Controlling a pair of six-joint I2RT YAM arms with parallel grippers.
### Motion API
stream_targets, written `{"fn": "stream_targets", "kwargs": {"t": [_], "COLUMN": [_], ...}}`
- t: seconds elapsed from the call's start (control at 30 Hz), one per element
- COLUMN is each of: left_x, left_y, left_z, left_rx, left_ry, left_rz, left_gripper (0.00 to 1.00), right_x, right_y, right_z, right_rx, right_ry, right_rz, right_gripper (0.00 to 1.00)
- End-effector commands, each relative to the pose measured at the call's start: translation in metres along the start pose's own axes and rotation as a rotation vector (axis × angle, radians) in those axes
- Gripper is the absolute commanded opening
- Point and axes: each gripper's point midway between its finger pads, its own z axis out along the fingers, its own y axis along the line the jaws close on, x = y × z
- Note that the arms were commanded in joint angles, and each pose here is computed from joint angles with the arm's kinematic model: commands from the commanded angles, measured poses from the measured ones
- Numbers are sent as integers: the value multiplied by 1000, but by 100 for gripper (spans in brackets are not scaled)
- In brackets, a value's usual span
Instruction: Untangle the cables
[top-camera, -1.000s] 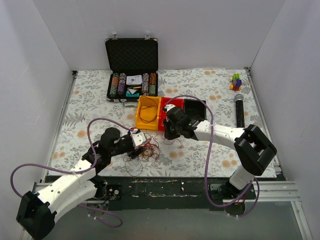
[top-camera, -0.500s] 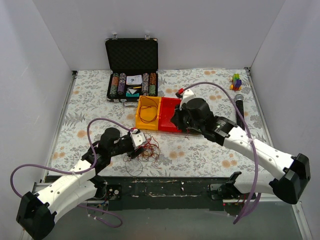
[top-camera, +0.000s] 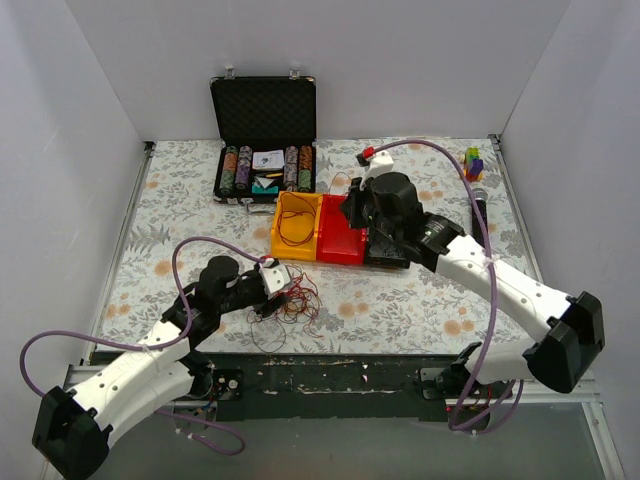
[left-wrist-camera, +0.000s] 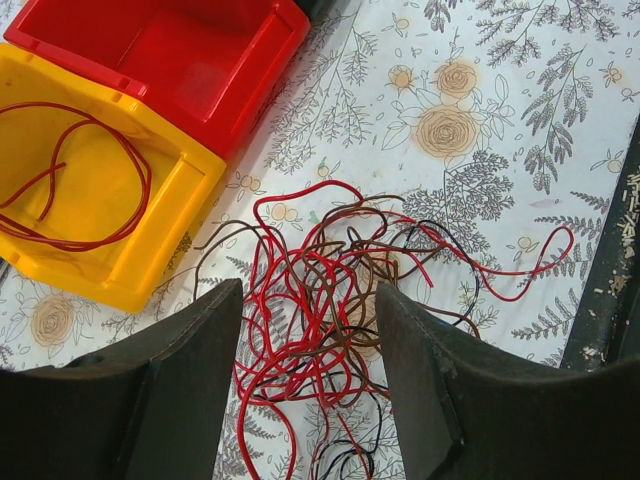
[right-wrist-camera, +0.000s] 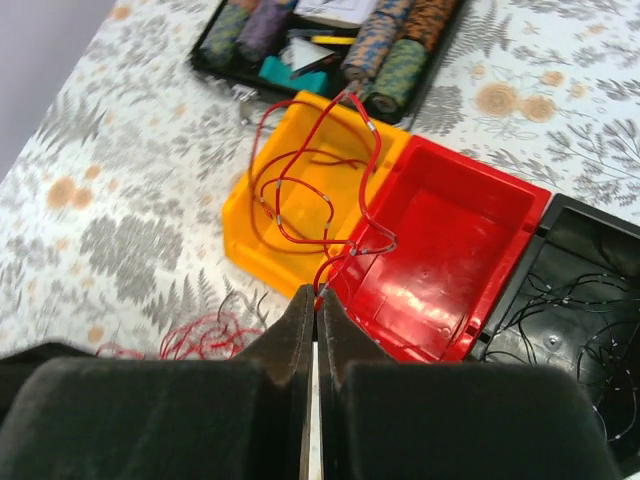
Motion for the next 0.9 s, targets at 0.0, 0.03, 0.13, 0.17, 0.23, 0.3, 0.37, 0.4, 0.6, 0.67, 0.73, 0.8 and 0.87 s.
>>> {"fn": "stream_targets", "kwargs": {"t": [0.0, 0.03, 0.13, 0.17, 0.23, 0.3, 0.37, 0.4, 0.6, 0.67, 0.73, 0.8, 0.87], "left_x": [-18, -18, -19, -20, -20, -19, -18, -17, -15, -15, -16, -16, -17], "left_y": [4, 4, 4, 4, 4, 4, 3, 3, 1, 0, 0, 0, 1], "left_z": [-5, -5, -6, -6, -7, -7, -8, -8, -8, -8, -8, -8, -8], "left_rx": [-7, -7, -8, -9, -10, -10, -8, -9, -4, 1, 2, 0, -2], "left_ry": [-48, -48, -53, -56, -57, -55, -55, -53, -52, -53, -55, -55, -55], "left_rz": [18, 18, 22, 23, 24, 23, 24, 23, 23, 22, 23, 22, 22], "left_gripper": [55, 55, 55, 55, 54, 54, 54, 54, 54, 54, 54, 54, 54], "right_x": [-15, -13, -9, -7, -5, -3, 3, 4, 32, 47, 61, 71, 78], "right_y": [-27, -32, -33, -31, -29, -32, -40, -42, -63, -71, -76, -82, -89], "right_z": [31, 37, 54, 60, 66, 72, 79, 82, 89, 90, 91, 93, 95], "right_rx": [158, 187, 193, 175, 119, 96, 121, 125, 197, 212, 217, 226, 248], "right_ry": [-92, -90, -105, -119, -162, -191, -172, -173, -139, -118, -101, -83, -63], "right_rz": [142, 147, 157, 153, 152, 167, 180, 181, 182, 187, 187, 193, 196], "right_gripper": [1, 1, 1, 1, 1, 1, 1, 1, 1, 1, 1, 1, 1]}}
